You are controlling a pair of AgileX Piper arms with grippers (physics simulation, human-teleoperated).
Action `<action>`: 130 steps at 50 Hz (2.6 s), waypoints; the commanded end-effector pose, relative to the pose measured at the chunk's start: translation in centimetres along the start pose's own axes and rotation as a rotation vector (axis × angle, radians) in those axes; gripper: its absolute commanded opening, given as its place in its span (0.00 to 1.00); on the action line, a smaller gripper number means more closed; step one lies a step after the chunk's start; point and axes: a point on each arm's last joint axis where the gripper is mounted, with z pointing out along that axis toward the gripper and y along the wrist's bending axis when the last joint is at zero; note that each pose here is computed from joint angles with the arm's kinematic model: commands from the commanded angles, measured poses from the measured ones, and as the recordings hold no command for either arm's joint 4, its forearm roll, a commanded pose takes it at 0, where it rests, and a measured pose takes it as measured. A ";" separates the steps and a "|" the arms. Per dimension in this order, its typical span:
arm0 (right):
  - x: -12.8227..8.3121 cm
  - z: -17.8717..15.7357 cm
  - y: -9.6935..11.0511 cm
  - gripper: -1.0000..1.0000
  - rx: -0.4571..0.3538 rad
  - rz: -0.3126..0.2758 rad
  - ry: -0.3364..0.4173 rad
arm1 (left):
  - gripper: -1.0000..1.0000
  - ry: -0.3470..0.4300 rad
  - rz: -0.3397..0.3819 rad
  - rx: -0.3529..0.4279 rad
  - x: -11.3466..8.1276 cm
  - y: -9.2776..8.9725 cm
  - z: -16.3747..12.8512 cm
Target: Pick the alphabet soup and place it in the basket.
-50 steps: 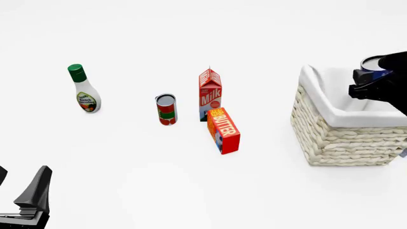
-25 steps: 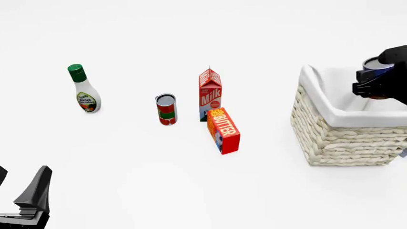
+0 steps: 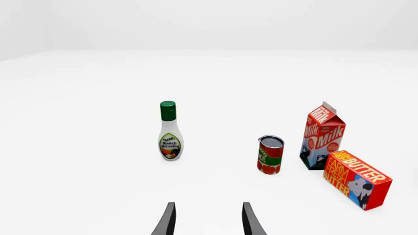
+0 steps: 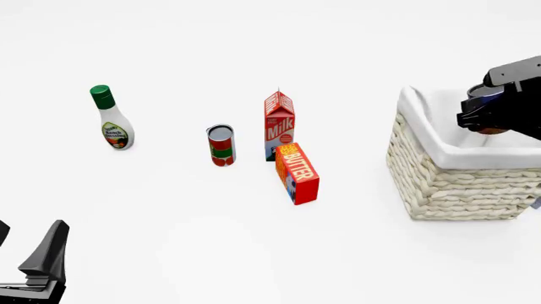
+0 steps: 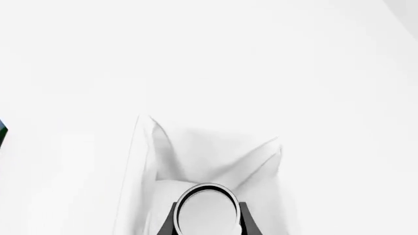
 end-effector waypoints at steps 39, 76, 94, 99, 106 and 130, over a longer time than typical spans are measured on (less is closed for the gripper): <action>1.2 4.5 0.0 0.00 -0.020 0.001 0.081 | 1.00 0.000 0.000 0.000 0.0 0.0 0.0; 1.4 5.6 0.4 1.00 -0.032 0.010 0.091 | 1.00 0.000 0.000 0.000 0.0 0.0 0.0; 0.6 4.8 0.5 1.00 -0.032 0.012 0.070 | 1.00 0.000 0.000 0.000 0.0 0.0 0.0; 0.0 3.9 0.4 1.00 -0.030 0.010 0.051 | 1.00 0.000 0.000 0.000 0.0 0.0 0.0; -1.1 2.3 0.2 1.00 -0.025 0.006 0.021 | 1.00 0.000 0.000 0.000 0.0 0.0 0.0; -5.2 -9.7 0.1 1.00 -0.001 0.009 -0.222 | 1.00 0.000 0.000 0.000 0.0 0.0 0.0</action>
